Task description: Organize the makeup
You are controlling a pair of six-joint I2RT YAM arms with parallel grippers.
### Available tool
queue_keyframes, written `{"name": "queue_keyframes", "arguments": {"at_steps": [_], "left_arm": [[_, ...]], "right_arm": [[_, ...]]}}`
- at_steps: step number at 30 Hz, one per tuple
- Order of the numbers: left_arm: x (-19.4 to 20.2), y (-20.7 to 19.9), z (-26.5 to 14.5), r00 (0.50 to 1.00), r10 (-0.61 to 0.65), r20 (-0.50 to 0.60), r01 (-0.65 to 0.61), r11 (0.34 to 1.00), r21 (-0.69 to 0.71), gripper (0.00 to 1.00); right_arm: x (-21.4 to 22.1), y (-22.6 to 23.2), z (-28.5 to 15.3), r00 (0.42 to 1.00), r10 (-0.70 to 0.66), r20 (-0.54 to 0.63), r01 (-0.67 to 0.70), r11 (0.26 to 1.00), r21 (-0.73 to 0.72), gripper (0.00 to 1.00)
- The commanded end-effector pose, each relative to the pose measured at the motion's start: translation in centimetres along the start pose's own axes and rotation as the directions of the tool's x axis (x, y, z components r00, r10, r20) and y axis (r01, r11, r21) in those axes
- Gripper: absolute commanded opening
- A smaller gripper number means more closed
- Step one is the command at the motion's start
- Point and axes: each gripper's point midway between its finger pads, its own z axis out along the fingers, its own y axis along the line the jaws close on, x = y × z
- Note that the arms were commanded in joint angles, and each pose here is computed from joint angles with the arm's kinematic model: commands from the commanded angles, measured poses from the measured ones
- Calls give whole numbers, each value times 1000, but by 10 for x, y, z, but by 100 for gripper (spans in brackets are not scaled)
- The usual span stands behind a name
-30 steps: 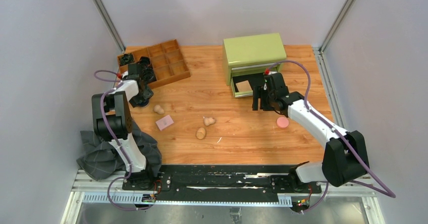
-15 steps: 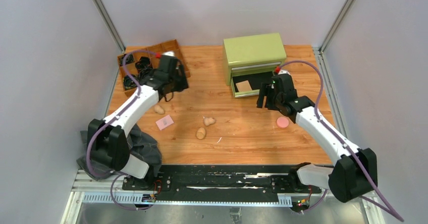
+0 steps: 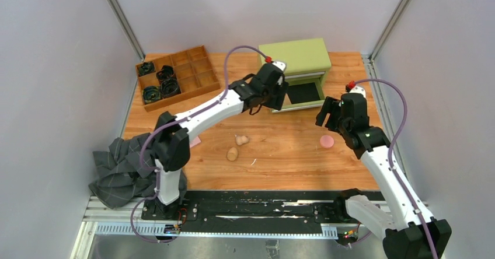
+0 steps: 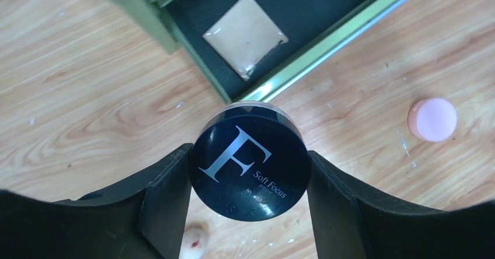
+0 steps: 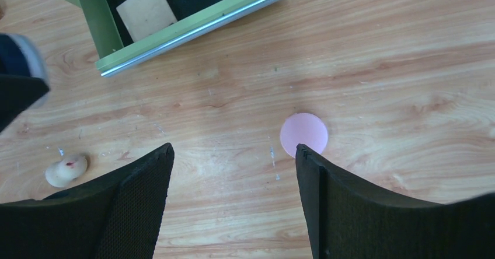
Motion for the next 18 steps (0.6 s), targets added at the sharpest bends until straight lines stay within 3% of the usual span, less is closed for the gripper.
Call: {"name": "queue_keyframes", "arguments": {"at_steps": [1,10,18], "left_arm": [[2,-8,22,994,107,-28,-108,994,-32,53],[0,-10,77,991,135,-27,-137,987,-88,54],[-11,-5,100,990,138,-9,-138,980,-143,54]], "right_arm": [[13,-25,-8,999,0,-32,2,996,91,75],[27,-39,-16,998,-7,-65,16,991,136,76],[26,-42,-18,997,-11,-75,22,988,155,76]]}}
